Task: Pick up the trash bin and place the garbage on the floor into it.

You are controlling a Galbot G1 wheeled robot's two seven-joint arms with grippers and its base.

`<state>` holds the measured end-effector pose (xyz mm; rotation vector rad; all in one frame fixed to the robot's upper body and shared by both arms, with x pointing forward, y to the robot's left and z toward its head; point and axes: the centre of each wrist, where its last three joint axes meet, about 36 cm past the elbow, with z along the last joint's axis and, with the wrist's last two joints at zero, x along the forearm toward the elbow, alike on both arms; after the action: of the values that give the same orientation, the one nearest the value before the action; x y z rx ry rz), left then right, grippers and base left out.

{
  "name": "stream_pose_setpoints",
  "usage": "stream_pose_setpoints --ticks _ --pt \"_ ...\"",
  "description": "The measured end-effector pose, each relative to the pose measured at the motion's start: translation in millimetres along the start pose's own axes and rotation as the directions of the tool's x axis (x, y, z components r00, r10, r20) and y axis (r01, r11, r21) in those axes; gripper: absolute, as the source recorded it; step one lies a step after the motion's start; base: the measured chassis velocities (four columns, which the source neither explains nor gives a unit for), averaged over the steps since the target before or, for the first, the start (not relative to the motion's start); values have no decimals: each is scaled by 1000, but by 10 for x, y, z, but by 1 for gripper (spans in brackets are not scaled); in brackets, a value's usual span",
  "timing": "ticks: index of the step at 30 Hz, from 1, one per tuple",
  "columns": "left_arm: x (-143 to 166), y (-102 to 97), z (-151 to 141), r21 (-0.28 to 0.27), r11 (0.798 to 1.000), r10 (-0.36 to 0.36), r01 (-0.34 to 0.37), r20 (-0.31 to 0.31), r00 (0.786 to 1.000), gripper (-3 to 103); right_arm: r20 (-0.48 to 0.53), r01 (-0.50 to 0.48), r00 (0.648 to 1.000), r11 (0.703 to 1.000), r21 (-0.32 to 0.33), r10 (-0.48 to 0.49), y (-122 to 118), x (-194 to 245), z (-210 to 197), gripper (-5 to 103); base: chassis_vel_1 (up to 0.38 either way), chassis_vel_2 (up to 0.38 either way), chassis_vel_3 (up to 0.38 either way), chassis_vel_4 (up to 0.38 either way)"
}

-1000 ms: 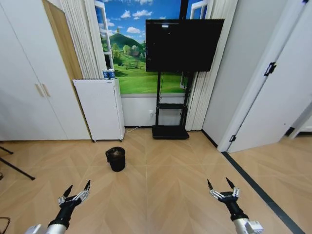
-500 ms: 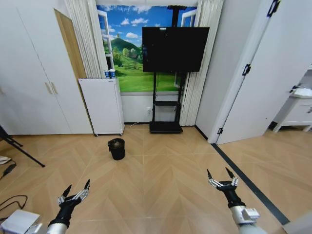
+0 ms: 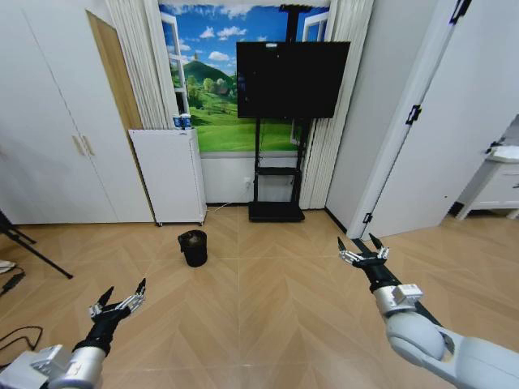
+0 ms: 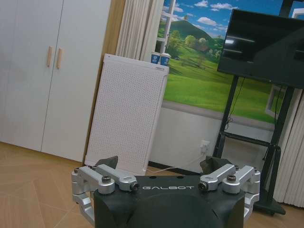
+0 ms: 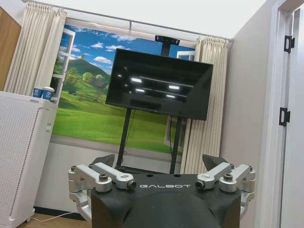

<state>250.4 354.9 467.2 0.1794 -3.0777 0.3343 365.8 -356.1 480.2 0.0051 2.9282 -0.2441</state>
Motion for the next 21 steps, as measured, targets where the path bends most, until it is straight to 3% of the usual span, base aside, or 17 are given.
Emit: stream_pose_setpoints --ticks 21 --pt "3 4 8 -1 1000 -2 2 -1 1000 100 -1 3 1000 1000 1 -3 -2 9 22 100 0 0 0 0"
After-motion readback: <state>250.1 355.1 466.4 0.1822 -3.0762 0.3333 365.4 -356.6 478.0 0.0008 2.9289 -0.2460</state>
